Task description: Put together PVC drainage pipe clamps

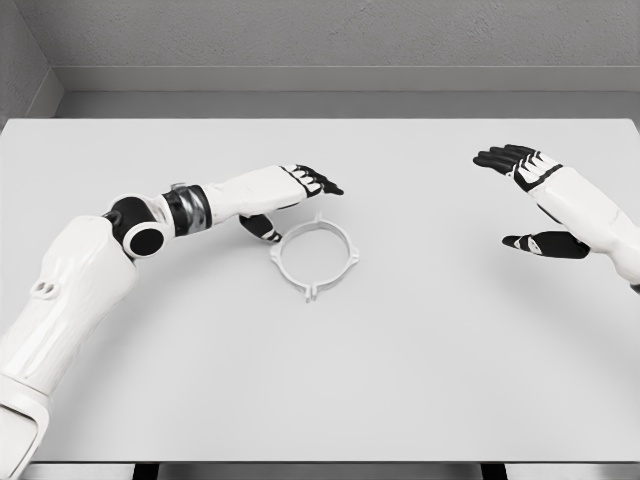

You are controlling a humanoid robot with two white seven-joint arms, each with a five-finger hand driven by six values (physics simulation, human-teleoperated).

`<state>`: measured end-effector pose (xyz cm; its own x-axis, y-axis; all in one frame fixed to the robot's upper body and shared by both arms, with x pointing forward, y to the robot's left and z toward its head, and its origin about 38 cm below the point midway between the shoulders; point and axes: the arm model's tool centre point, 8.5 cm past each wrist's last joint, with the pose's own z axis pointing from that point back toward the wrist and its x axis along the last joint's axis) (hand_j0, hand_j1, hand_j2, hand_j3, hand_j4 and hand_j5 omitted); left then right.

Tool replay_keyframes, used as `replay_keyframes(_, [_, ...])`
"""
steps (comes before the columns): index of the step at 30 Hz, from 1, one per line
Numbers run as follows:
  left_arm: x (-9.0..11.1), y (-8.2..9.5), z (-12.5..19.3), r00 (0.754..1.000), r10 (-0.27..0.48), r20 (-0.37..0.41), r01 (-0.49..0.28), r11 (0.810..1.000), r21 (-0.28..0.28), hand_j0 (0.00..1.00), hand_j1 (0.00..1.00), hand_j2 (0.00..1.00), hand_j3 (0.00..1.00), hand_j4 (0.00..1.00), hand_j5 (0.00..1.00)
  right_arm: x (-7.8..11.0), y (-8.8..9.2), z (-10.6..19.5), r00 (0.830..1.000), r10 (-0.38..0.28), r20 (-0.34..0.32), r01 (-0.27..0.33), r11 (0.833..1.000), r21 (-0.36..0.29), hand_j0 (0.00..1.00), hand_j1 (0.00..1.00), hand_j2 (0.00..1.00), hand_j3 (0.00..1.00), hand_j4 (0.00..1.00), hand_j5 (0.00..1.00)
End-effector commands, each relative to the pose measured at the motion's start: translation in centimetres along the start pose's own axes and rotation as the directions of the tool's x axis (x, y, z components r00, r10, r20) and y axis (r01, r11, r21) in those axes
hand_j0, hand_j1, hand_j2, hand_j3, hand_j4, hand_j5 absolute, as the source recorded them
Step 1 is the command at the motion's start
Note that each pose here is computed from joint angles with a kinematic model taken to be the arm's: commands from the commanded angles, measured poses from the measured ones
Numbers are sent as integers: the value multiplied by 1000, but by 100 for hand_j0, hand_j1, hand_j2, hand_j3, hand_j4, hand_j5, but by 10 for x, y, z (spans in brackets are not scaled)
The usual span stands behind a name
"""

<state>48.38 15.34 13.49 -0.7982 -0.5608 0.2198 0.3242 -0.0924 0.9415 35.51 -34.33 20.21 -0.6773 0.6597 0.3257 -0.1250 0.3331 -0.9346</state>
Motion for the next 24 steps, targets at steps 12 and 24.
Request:
replay_keyframes(12, [-15, 9, 17, 999, -2, -36, 3, 1000, 18, 100, 100, 100, 100, 100, 100, 0, -1, 0, 1000, -5, 0, 5, 1000, -4, 100, 100, 100, 100, 100, 100])
replay_keyframes(24, [-4, 6, 32, 1000, -19, 1, 19, 1000, 21, 100, 100, 100, 100, 100, 100, 1, -1, 0, 1000, -5, 4, 5, 1000, -3, 100, 100, 100, 100, 100, 100])
